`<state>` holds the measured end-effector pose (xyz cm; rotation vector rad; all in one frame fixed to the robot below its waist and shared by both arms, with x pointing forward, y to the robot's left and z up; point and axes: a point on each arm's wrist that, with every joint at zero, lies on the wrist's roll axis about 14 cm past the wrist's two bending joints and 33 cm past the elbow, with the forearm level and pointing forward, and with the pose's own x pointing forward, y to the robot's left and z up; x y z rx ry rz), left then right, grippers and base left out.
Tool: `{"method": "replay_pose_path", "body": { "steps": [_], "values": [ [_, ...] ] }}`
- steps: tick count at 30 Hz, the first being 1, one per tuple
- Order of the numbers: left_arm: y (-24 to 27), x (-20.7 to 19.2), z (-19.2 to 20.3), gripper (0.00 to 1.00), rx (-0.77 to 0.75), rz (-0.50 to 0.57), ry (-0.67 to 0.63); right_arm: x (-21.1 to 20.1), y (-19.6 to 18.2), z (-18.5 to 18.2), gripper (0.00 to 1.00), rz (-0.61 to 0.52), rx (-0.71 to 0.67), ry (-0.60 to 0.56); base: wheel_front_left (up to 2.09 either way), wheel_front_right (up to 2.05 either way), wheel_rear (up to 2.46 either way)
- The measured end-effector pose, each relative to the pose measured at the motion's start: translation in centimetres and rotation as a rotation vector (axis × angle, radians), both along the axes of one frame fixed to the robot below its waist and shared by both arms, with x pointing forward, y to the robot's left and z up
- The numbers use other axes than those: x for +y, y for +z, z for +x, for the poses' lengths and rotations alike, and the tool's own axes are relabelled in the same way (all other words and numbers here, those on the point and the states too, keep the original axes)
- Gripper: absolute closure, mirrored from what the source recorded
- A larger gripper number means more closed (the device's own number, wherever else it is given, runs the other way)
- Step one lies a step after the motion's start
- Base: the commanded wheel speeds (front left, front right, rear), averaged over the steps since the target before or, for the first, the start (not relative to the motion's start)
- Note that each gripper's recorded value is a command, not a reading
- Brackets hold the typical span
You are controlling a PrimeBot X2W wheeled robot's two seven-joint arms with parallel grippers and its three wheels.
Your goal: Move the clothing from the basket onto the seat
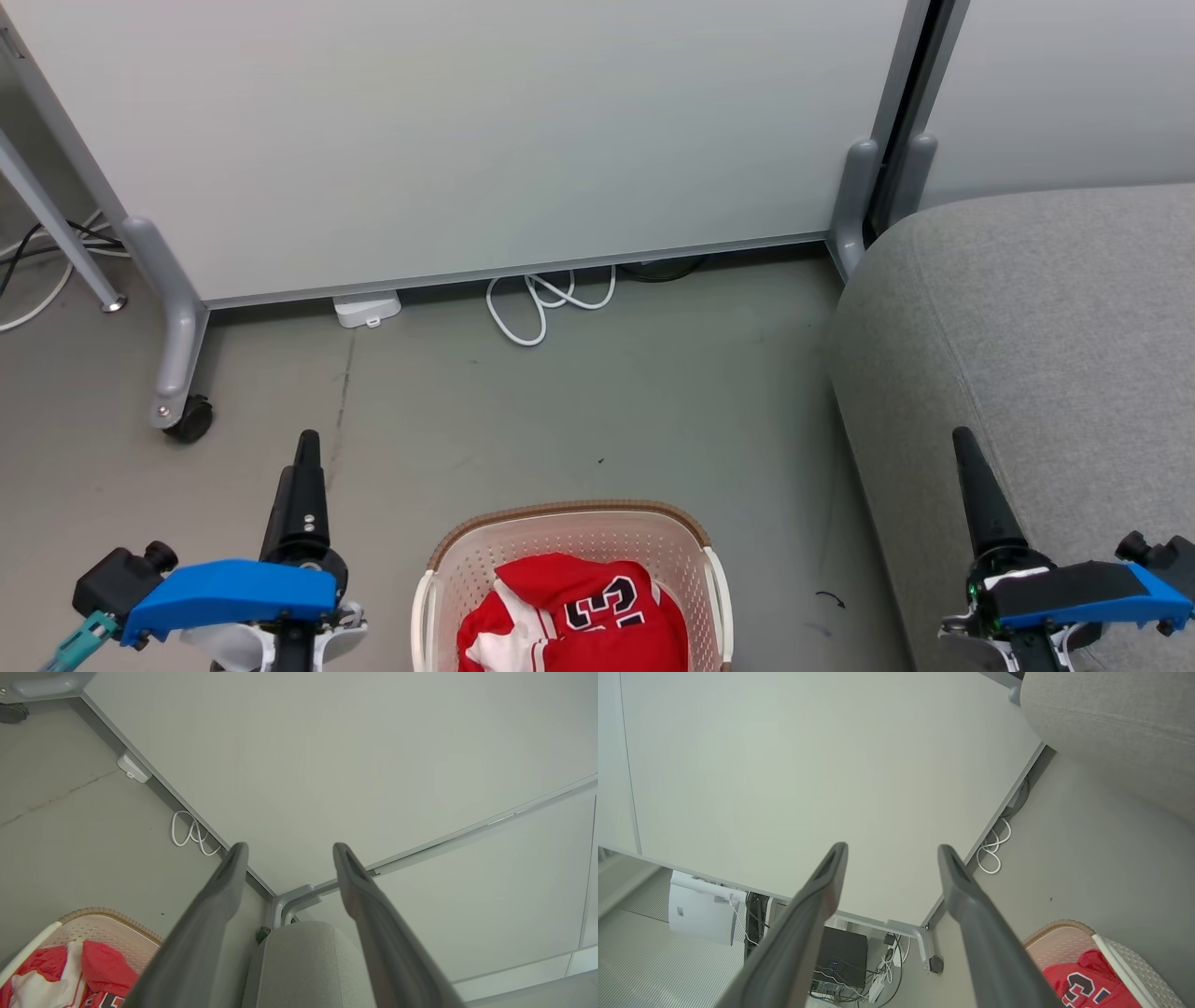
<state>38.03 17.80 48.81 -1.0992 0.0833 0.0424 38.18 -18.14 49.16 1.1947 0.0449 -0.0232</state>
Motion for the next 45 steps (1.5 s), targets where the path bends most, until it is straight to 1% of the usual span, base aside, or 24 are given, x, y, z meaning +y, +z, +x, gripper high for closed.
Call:
{"method": "replay_pose_path", "body": {
  "steps": [5, 6, 8, 14, 15, 22, 31, 45],
  "values": [
    [0.1, -0.8, 0.1, 0.0, -0.002, 0.111, -0.024, 0.6, 0.4, 0.1, 0.0, -0.102, -0.015, 0.02, 0.0, 0.0, 0.0],
    [0.1, -0.8, 0.1, 0.0, -0.002, 0.111, -0.024, 0.6, 0.4, 0.1, 0.0, -0.102, -0.015, 0.02, 0.0, 0.0, 0.0],
    [0.2, -1.2, 0.1, 0.0, -0.003, 0.178, -0.038, 0.9, 0.6, 0.2, 0.0, -0.162, -0.024, 0.03, 0.0, 0.0, 0.0],
    [0.2, -1.8, 0.2, 0.0, -0.01, 0.295, -0.056, 1.4, 0.9, 0.3, 0.0, -0.274, -0.044, 0.043, 0.0, 0.0, 0.0],
    [0.2, -1.8, 0.2, 0.0, -0.01, 0.295, -0.056, 1.4, 0.9, 0.3, 0.0, -0.274, -0.044, 0.043, 0.0, 0.0, 0.0],
    [0.2, -2.1, 0.2, 0.0, -0.012, 0.412, -0.062, 1.8, 1.1, 0.3, 0.0, -0.397, -0.06, 0.057, 0.0, 0.0, 0.0],
    [0.4, -2.6, 0.1, 0.0, -0.029, 0.545, -0.07, 2.3, 1.4, 0.3, 0.0, -0.528, -0.088, 0.071, 0.0, 0.0, 0.0],
    [0.9, -3.1, -0.1, 0.0, -0.076, 0.698, -0.082, 3.2, 1.8, 0.4, 0.0, -0.688, -0.13, 0.093, 0.0, 0.0, 0.0]
  ]
}}
